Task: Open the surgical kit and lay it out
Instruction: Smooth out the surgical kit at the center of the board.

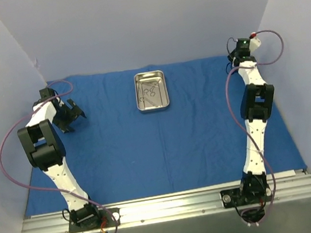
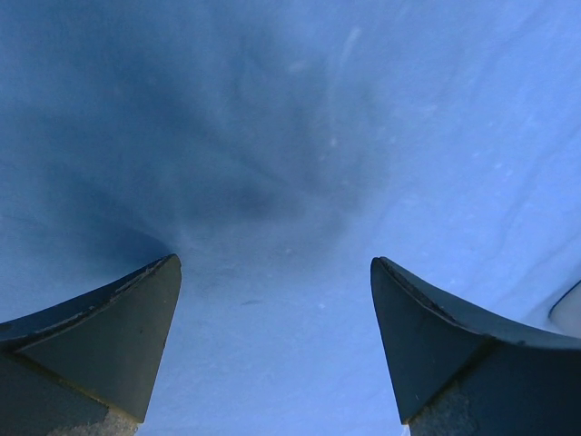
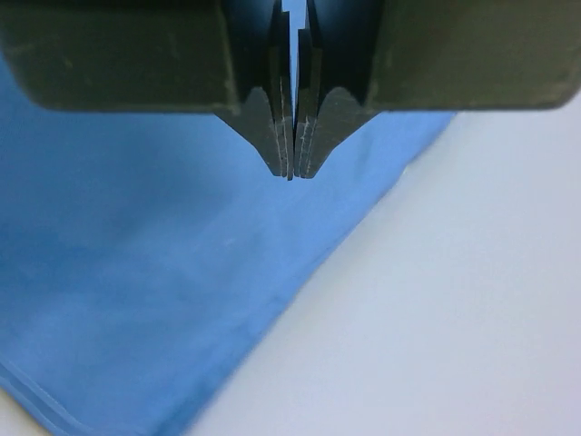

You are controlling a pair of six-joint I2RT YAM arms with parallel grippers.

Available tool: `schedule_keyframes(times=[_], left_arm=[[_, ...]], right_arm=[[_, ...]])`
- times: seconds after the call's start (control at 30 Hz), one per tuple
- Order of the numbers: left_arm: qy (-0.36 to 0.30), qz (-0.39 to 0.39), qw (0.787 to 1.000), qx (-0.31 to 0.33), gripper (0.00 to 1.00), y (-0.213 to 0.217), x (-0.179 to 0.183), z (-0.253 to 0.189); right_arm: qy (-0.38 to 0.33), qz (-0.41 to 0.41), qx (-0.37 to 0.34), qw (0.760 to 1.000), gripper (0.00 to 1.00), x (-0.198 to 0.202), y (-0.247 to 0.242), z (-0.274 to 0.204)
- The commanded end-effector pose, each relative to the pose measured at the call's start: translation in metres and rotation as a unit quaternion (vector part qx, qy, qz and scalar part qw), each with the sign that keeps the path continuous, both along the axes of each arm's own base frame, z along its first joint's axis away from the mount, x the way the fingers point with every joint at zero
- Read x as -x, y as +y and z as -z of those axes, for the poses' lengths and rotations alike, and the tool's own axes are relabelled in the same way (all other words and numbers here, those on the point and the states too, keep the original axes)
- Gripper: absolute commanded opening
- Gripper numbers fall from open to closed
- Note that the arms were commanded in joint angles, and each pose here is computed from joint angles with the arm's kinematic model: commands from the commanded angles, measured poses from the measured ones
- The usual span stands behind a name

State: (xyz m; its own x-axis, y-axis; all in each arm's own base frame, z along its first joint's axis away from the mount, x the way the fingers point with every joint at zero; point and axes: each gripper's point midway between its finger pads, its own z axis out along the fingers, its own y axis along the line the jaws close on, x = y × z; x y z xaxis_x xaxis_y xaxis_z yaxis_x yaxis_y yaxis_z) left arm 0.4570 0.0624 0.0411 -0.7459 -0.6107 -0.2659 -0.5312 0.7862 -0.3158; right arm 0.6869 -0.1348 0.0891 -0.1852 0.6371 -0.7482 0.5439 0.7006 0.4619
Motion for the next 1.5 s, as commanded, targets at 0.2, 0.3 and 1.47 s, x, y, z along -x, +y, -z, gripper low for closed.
schedule_keyframes(times=[0.2,0.3,1.47], left_arm=[[-0.010,0.009,0.999,0.030,0.95,-0.019,0.000,0.006],[-0.017,0.012,0.999,0.028,0.95,-0.020,-0.002,0.000],[0.170,0.054,0.960,-0.216,0.94,0.001,0.009,0.011]], right_arm=[[-0.080,0.069,-0.168,0.980,0.00,-0.008,-0.040,0.056],[-0.061,0.098,-0.178,0.977,0.00,-0.008,-0.048,0.075],[0.248,-0.034,0.078,0.965,0.70,0.099,-0.018,0.022]])
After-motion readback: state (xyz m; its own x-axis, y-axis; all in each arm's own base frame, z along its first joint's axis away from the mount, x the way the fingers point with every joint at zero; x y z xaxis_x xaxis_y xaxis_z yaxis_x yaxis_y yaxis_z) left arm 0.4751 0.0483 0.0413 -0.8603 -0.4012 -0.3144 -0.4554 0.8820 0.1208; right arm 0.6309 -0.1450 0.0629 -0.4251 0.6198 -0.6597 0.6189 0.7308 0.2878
